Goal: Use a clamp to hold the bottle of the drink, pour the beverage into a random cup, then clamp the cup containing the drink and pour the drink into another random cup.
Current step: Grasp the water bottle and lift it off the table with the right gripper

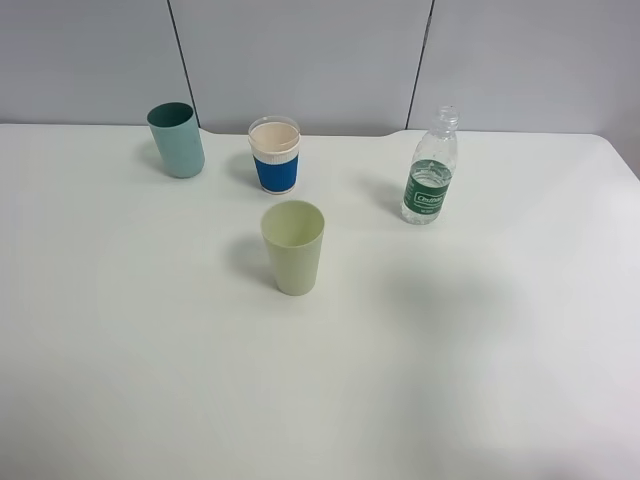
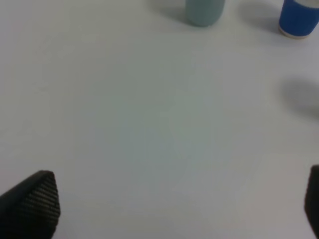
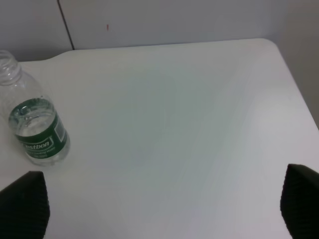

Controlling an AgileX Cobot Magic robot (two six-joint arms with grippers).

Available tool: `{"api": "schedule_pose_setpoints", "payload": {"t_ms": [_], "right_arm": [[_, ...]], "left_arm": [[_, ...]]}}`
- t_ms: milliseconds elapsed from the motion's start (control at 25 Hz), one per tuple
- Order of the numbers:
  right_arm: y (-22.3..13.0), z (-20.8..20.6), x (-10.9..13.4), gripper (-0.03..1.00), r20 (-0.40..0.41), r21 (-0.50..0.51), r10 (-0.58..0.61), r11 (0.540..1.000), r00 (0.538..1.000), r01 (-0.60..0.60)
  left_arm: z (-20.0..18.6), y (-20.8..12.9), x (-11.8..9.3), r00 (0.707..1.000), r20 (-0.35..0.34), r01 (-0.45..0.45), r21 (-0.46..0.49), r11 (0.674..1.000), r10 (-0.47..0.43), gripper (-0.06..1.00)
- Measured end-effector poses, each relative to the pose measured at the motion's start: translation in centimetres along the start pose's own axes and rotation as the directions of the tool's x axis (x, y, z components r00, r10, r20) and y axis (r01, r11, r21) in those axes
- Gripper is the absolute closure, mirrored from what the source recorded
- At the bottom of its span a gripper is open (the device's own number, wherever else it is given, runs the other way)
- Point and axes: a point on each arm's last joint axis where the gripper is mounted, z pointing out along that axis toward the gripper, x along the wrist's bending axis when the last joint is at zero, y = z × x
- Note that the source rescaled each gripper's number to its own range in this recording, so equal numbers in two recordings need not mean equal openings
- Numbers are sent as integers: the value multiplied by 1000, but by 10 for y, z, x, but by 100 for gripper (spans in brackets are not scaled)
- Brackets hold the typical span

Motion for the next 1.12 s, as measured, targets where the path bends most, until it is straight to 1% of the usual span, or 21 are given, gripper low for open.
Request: {"api": "schedule_pose_setpoints", "payload": {"t_ms": [40, 200, 320, 560, 600, 760, 1000, 1120], "right_arm": [[4, 15, 4, -3, -30, 8, -14, 1000, 999, 14], [7, 41, 15, -3, -94, 21, -43, 999, 995, 45], [6, 61, 25, -3, -135, 53, -59, 996, 989, 67], [-3, 103, 33, -3, -150, 117, -64, 990, 987, 82], [-3, 103, 33, -3, -150, 117, -64, 990, 987, 82], [-18, 139, 38, -3, -155, 167, -72, 981, 985, 98], [-33, 170, 44, -3, -184, 154, -140, 973, 973, 169], [-36, 177, 45, -3, -193, 150, -152, 972, 969, 182]], "left_arm": [[0, 0, 0, 1000, 0, 0, 0, 1000, 0, -6], [0, 0, 0, 1000, 0, 0, 0, 1000, 0, -6], [0, 0, 0, 1000, 0, 0, 0, 1000, 0, -6], [0, 0, 0, 1000, 0, 0, 0, 1000, 0, -6], [0, 0, 0, 1000, 0, 0, 0, 1000, 0, -6], [0, 0, 0, 1000, 0, 0, 0, 1000, 0, -6], [0, 0, 0, 1000, 0, 0, 0, 1000, 0, -6], [0, 0, 0, 1000, 0, 0, 0, 1000, 0, -6]]}}
